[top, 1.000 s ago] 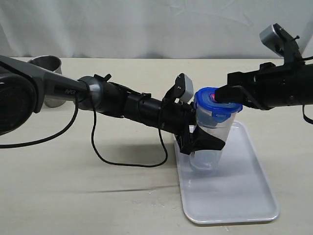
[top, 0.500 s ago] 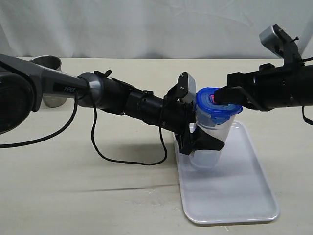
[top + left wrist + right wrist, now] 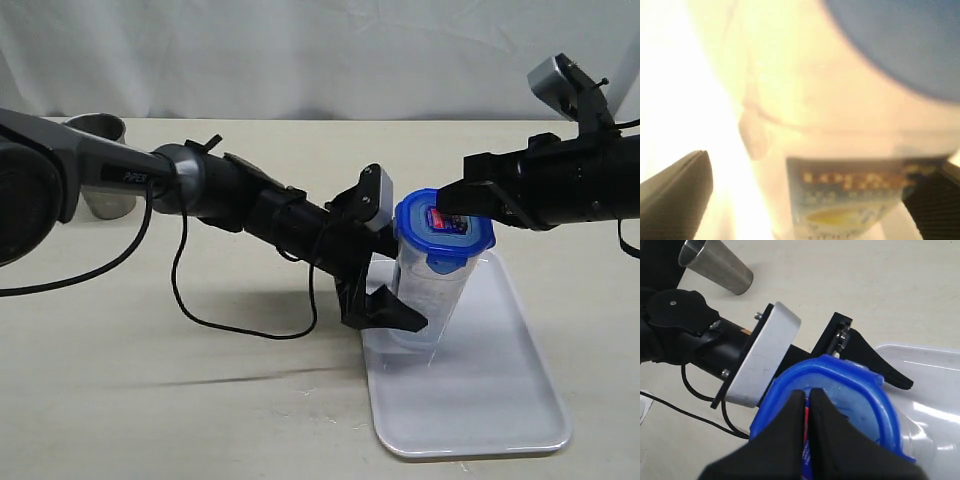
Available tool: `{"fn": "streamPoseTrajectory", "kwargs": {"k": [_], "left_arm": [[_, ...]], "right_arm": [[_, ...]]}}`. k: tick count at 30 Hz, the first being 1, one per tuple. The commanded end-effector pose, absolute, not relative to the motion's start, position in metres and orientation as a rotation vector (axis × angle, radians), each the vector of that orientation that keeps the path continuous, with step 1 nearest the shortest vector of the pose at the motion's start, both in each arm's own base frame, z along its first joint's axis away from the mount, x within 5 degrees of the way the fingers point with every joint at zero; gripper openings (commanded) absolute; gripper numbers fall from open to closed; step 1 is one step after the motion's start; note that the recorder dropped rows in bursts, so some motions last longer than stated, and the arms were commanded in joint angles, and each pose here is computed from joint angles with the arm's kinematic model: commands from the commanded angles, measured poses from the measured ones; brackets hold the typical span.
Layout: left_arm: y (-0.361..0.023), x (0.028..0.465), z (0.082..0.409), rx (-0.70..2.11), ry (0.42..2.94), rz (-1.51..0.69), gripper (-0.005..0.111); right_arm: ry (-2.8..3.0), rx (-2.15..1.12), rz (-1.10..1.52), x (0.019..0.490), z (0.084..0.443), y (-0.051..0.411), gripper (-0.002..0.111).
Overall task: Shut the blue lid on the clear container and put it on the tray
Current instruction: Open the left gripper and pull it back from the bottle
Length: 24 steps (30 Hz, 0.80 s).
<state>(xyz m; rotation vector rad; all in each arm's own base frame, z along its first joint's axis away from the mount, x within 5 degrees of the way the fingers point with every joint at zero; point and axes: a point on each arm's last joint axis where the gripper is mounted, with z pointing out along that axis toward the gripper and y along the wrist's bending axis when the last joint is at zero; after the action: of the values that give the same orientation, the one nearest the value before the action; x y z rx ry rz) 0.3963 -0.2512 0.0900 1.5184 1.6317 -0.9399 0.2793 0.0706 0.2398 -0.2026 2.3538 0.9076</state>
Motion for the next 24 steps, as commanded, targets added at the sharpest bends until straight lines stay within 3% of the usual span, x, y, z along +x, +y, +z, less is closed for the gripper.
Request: {"fn": "streamPoseTrajectory", "kwargs": {"k": [1, 19, 22, 24], "left_arm": [[-0.244, 0.398, 0.105, 1.582, 1.566, -0.9, 0.09], [-0.202, 0.409, 0.144, 1.592, 1.646, -0.838, 0.09], [-0.2, 0.411, 0.156, 1.549, 1.692, -0.802, 0.077], [-0.195, 0.412, 0.168, 1.528, 1.765, -0.719, 0.056]], "right_arm": [[2.389, -0.242, 0.876, 0.278, 0.232, 0.07, 0.004], [2.387, -0.237, 0.867, 0.278, 0.232, 0.069, 0.004], [2.386, -0.238, 0.867, 0.279, 0.232, 0.069, 0.004], [2.384, -0.238, 0.866, 0.279, 0.233, 0.069, 0.004]]}}
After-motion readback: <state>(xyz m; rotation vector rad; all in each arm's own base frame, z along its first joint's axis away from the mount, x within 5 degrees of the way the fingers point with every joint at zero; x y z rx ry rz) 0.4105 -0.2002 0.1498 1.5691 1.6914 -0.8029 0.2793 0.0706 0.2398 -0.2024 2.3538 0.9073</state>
